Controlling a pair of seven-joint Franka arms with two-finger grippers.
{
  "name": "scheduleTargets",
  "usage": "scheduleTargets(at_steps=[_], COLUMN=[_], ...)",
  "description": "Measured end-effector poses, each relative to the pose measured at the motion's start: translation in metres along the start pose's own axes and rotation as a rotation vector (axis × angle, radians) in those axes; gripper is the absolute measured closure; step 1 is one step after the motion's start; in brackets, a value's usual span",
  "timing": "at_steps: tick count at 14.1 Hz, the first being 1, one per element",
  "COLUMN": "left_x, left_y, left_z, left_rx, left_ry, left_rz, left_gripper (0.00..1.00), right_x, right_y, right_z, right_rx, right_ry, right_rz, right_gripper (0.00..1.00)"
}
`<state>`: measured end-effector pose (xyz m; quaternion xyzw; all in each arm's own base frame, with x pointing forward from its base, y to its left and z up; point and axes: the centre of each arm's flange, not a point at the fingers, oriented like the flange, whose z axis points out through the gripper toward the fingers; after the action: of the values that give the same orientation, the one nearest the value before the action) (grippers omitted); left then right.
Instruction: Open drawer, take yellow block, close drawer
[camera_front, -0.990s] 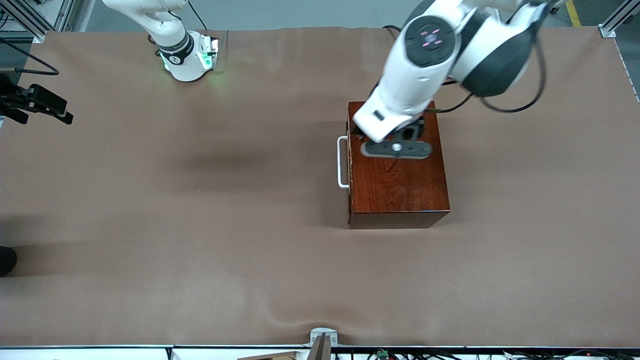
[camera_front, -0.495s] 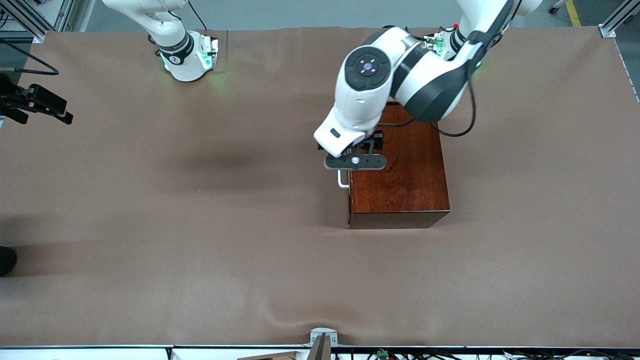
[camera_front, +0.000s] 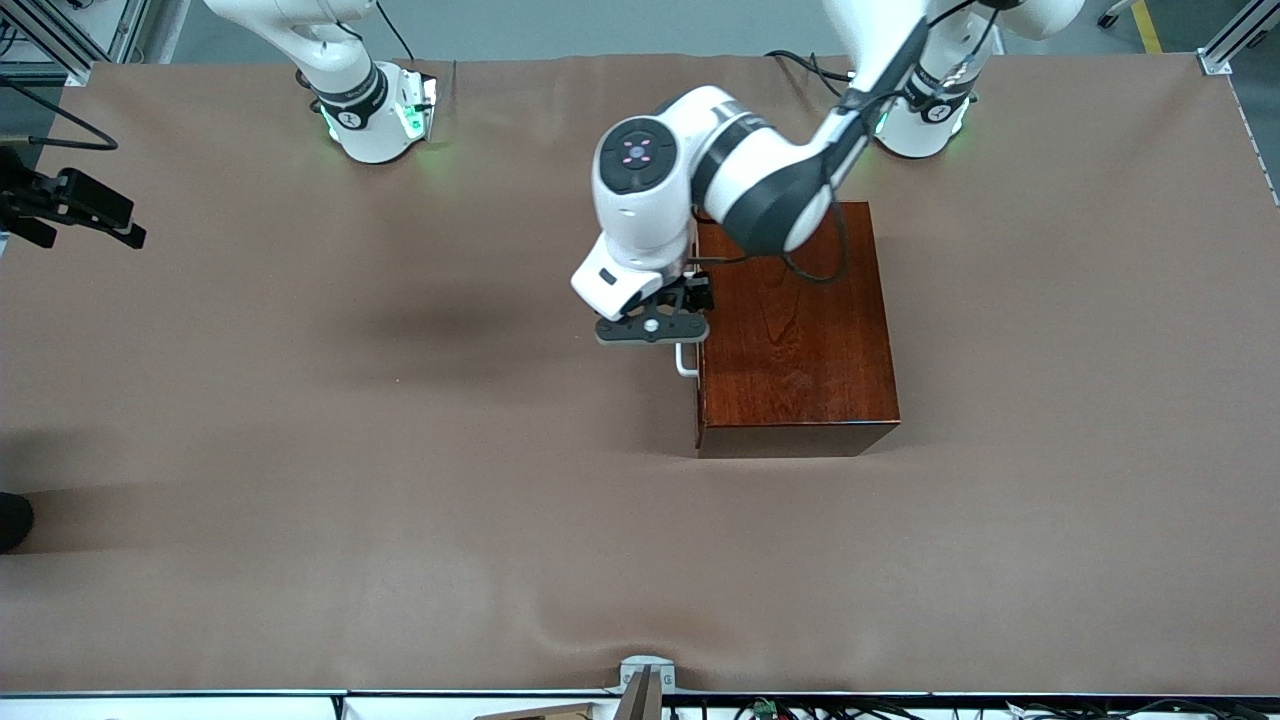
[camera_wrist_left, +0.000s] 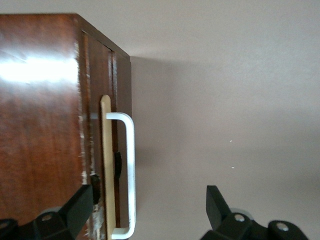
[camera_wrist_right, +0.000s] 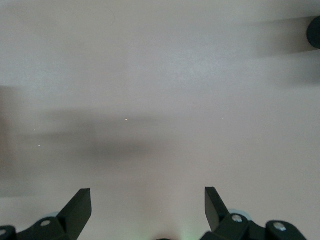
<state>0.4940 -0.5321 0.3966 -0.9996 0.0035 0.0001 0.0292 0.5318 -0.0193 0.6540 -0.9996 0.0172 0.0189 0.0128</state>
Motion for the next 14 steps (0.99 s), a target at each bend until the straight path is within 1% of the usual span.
scheduleTargets(at_steps=[3, 8, 10, 14], left_x=[-0.007, -0.016, -0.018, -0.022], left_y=[0.014, 0.026, 0.028, 0.03], left_z=[0.026, 0.053, 0.064, 0.081], left_rx=[0.044, 0.093, 0.123, 0.167], left_ry=[0.011, 0.013, 0.023, 0.015], left_rz=[0.014, 0.034, 0.047, 0.062], left_gripper=[0.0, 0.0, 0.0, 0.0], right_x=[0.0, 0.0, 0.0, 0.0], right_y=[0.0, 0.0, 0.0, 0.0], right_z=[0.0, 0.0, 0.0, 0.0], right_rx=[0.0, 0.0, 0.0, 0.0], right_ry=[0.0, 0.0, 0.0, 0.0], right_rz=[0.0, 0.0, 0.0, 0.0], right_gripper=[0.0, 0.0, 0.0, 0.0])
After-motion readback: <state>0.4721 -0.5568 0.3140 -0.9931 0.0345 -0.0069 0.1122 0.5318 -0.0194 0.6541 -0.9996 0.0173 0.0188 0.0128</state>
